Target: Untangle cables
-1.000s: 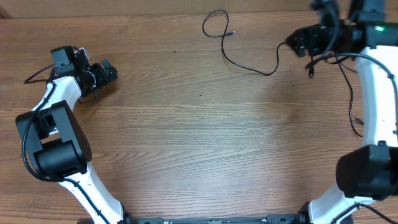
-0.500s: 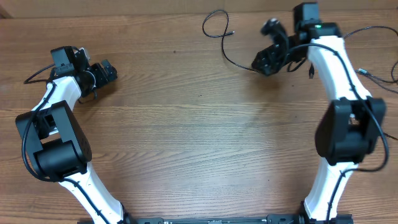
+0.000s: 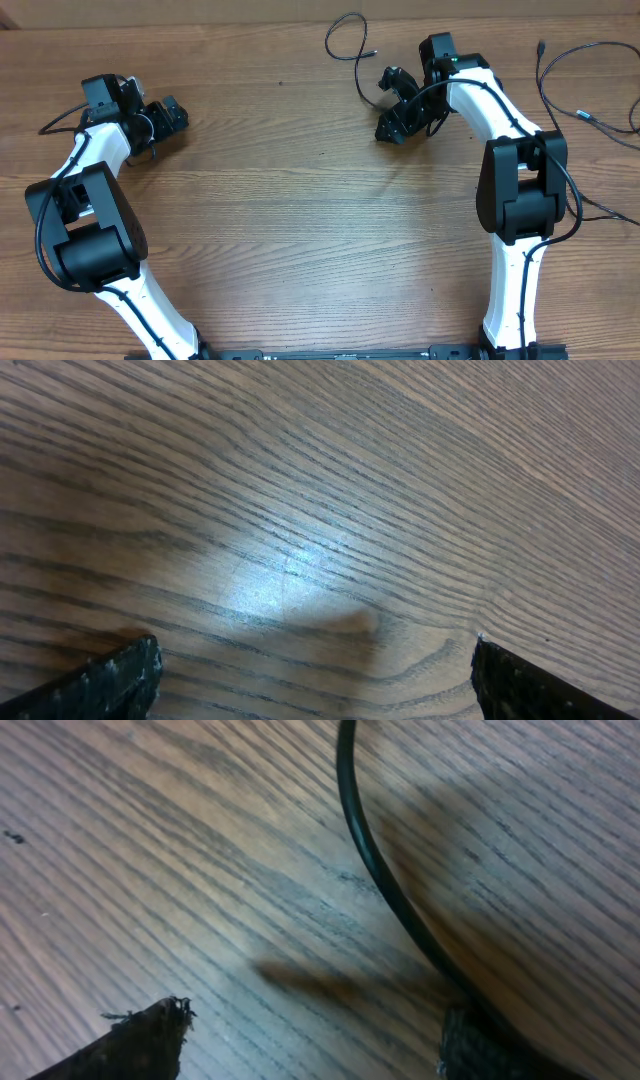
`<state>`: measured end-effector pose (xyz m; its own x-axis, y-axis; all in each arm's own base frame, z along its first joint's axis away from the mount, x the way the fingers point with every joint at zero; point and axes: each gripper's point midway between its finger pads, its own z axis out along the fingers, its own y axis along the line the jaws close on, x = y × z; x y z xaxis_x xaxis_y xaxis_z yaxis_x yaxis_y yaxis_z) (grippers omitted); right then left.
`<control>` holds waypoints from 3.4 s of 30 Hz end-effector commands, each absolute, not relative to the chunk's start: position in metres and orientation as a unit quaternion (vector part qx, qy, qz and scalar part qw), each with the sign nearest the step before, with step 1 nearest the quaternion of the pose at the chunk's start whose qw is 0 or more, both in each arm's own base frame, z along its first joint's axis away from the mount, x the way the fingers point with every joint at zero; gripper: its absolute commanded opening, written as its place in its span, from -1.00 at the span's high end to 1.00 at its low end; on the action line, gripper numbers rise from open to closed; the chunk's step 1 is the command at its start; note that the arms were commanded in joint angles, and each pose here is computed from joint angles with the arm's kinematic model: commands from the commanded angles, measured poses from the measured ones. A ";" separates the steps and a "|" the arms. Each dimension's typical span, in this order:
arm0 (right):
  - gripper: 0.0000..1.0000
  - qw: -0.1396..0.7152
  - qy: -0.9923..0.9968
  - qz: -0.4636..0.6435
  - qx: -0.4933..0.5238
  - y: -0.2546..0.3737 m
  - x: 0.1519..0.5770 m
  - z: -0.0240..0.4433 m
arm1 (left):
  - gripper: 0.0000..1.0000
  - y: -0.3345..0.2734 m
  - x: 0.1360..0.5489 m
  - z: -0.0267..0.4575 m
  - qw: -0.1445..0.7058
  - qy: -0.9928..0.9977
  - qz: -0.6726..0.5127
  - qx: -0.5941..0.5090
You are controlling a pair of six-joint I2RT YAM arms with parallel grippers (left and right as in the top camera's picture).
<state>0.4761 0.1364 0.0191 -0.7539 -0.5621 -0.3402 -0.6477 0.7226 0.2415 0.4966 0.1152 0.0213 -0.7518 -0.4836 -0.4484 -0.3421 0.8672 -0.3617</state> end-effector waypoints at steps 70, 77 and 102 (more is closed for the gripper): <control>-0.47 0.196 0.898 0.084 -0.385 0.120 0.515 0.007 | -0.99 0.116 0.495 0.019 0.269 0.931 -0.118 -0.216; 0.92 0.204 0.898 0.082 -0.382 0.120 0.517 0.004 | -0.99 0.117 0.495 0.019 0.269 0.931 -0.118 -0.216; 0.93 0.219 0.966 -0.090 -0.108 0.033 0.470 0.215 | -0.99 0.116 0.495 0.019 0.269 0.931 -0.118 -0.216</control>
